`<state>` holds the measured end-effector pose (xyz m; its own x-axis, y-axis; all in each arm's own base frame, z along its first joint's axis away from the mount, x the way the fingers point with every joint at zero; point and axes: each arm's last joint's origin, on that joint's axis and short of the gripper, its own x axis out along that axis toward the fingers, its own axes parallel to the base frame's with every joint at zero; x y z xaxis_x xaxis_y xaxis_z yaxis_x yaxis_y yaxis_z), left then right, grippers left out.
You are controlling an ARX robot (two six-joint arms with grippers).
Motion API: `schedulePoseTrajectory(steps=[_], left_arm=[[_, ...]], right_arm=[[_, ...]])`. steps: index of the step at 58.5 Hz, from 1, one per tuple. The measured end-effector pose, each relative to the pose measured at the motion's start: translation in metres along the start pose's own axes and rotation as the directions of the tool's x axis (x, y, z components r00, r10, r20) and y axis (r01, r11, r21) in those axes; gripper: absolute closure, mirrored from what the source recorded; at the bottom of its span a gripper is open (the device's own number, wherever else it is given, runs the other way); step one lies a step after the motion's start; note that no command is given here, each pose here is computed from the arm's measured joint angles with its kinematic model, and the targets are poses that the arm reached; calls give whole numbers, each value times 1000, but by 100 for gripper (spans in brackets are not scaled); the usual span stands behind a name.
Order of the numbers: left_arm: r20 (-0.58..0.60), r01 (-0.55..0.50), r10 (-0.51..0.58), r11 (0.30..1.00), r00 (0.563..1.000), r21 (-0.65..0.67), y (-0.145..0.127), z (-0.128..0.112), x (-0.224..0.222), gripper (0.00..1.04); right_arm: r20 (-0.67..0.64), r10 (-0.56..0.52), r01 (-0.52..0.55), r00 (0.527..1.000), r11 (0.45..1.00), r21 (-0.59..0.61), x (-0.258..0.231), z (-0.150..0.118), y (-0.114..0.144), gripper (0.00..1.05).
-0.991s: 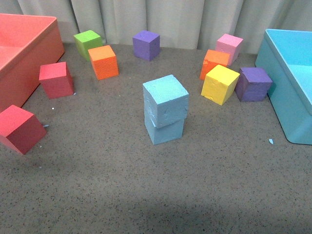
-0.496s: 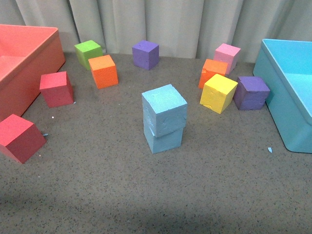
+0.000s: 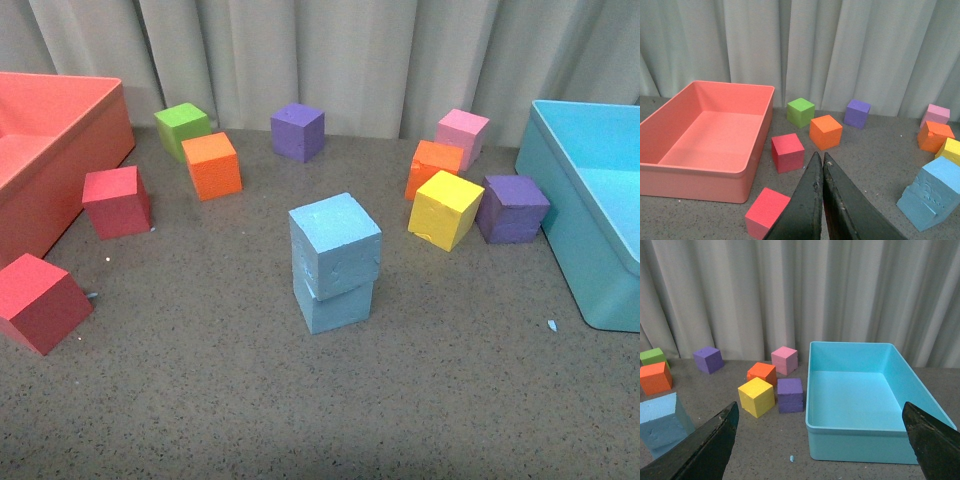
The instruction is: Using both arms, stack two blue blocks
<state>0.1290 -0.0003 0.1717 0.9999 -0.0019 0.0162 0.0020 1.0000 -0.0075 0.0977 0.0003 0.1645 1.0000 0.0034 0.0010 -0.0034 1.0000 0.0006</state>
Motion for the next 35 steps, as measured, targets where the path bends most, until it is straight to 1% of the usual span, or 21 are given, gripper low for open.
schedulePoseTrajectory(steps=[35], left_arm=[[7,0,0,1000,1000,0,0,2,-16,101]], right_arm=[[0,0,0,1000,1000,0,0,0,0,9]])
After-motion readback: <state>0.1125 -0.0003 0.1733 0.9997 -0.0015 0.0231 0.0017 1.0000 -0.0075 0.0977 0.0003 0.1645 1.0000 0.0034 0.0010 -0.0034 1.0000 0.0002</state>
